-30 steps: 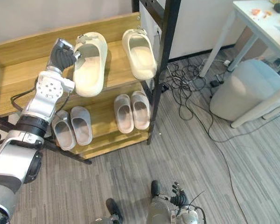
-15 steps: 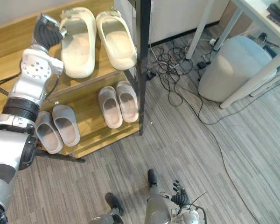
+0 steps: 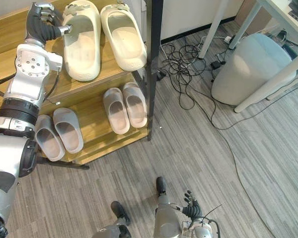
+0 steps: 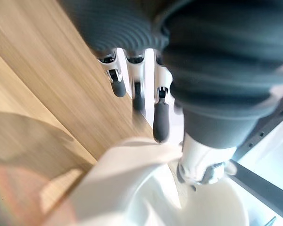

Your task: Organize the slippers on the shoe rack

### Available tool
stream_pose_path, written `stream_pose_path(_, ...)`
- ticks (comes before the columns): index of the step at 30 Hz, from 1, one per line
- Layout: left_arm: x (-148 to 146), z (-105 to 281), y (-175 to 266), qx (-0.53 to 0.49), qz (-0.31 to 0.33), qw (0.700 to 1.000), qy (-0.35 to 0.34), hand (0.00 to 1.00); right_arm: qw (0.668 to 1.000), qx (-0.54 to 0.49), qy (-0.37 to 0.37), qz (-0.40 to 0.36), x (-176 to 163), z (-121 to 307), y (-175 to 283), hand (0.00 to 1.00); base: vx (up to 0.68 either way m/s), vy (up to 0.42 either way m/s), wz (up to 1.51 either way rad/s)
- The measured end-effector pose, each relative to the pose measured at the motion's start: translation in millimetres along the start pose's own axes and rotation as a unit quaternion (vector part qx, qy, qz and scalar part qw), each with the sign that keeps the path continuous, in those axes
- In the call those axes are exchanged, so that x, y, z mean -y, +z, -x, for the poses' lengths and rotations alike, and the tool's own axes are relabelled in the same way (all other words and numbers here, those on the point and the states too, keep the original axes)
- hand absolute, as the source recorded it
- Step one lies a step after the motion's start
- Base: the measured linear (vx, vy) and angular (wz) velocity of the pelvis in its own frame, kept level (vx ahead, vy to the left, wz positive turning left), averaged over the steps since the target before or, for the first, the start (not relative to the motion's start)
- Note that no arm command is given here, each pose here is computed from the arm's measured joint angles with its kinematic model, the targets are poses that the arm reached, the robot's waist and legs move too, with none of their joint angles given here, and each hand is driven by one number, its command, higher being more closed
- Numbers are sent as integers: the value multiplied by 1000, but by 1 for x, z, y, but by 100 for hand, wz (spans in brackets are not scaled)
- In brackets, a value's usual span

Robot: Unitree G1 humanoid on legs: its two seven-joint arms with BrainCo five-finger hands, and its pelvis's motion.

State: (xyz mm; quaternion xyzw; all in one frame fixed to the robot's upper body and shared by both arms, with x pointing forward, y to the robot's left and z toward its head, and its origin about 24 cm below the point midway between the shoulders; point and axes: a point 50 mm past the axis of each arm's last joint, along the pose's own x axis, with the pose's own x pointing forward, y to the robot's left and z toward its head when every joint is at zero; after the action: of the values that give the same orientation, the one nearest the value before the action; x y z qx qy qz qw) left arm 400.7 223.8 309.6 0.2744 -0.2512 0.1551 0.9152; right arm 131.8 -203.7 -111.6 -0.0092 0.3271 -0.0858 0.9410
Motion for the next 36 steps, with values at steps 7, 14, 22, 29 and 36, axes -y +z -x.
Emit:
stream_pose_path(7,-1,0,8,18,14,1000,4,0,1000,-2,2,1,-1,0,-1,0,12,65,13)
stream_pose_path(14,4,10,16,55,44,998,2,0,1000,-6,4,7,0,1,-3,0,11,52,11)
stream_pose_path(22,16,45,-1,61,145,988,13,0,1000,-22,1,11,3,1,-10,0,7,50,4)
stream_pose_path(29,60,98,-44,-33,277,960,-33,0,1000,-24,-1,14,3,1,-10,0,1,42,6)
stream_pose_path(36,97,123,-37,-37,327,940,-90,0,999,-27,-8,17,4,1,-11,0,-1,21,7)
